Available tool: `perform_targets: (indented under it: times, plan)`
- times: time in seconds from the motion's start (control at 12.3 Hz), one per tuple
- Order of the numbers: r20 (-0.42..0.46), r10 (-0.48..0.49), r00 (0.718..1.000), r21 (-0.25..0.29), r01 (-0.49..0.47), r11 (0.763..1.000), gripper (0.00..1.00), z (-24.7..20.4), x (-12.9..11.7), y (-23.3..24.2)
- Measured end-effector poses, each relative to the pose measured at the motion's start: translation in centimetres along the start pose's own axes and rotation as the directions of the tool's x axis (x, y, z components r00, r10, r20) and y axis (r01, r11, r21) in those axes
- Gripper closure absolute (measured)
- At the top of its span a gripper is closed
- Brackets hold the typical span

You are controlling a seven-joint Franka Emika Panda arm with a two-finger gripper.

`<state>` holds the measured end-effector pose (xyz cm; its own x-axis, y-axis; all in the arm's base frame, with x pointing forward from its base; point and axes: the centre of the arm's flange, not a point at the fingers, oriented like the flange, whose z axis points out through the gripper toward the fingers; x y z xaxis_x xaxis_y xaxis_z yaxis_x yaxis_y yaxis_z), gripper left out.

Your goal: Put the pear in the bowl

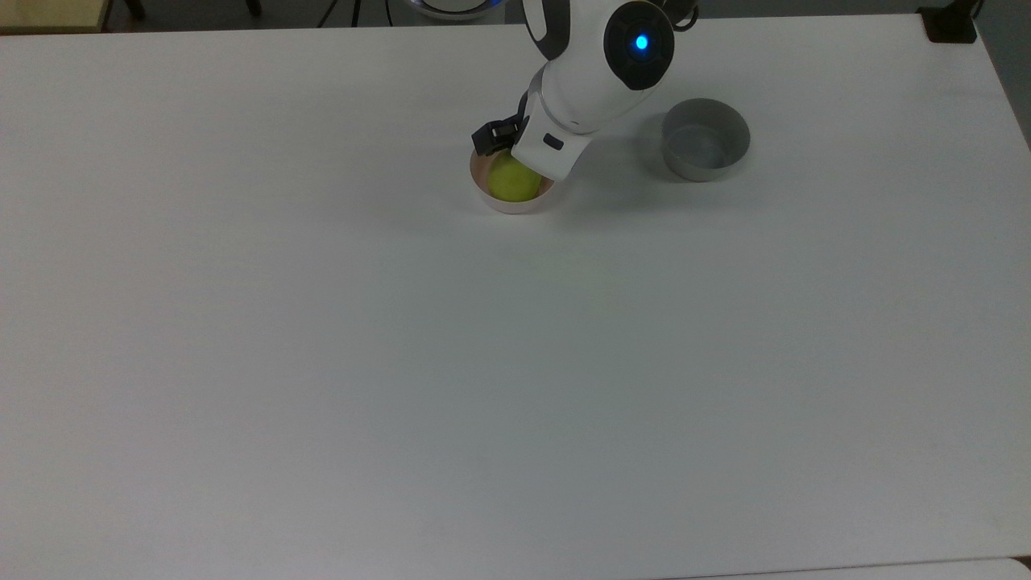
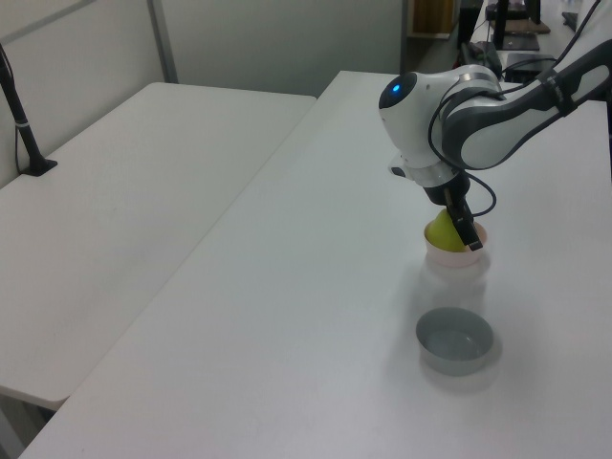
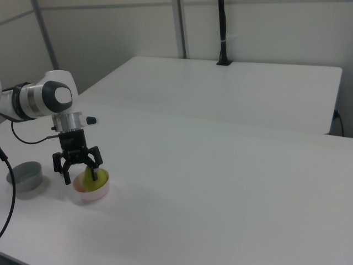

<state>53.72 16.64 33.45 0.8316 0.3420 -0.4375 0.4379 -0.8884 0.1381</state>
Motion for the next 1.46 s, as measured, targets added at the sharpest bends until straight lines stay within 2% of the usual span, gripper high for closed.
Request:
perform_targets:
  times: [0.32,0.57,0.97,1.3,1.46]
  plan:
    - [-0.005,0.001,1.0,0.0,-0.001,1.0,0.0,-0.3,0.0,0.1]
    - [-0.064,0.014,0.998,0.007,-0.014,1.0,0.0,-3.2,-1.0,0.9]
    - [-0.186,0.116,0.976,0.061,-0.106,0.992,0.0,-11.8,-6.4,7.4]
    - [-0.296,0.259,0.92,0.195,-0.207,0.959,0.0,-15.4,-12.2,17.3]
    - [-0.309,0.315,0.897,0.226,-0.252,0.941,0.0,-15.5,-14.1,20.9]
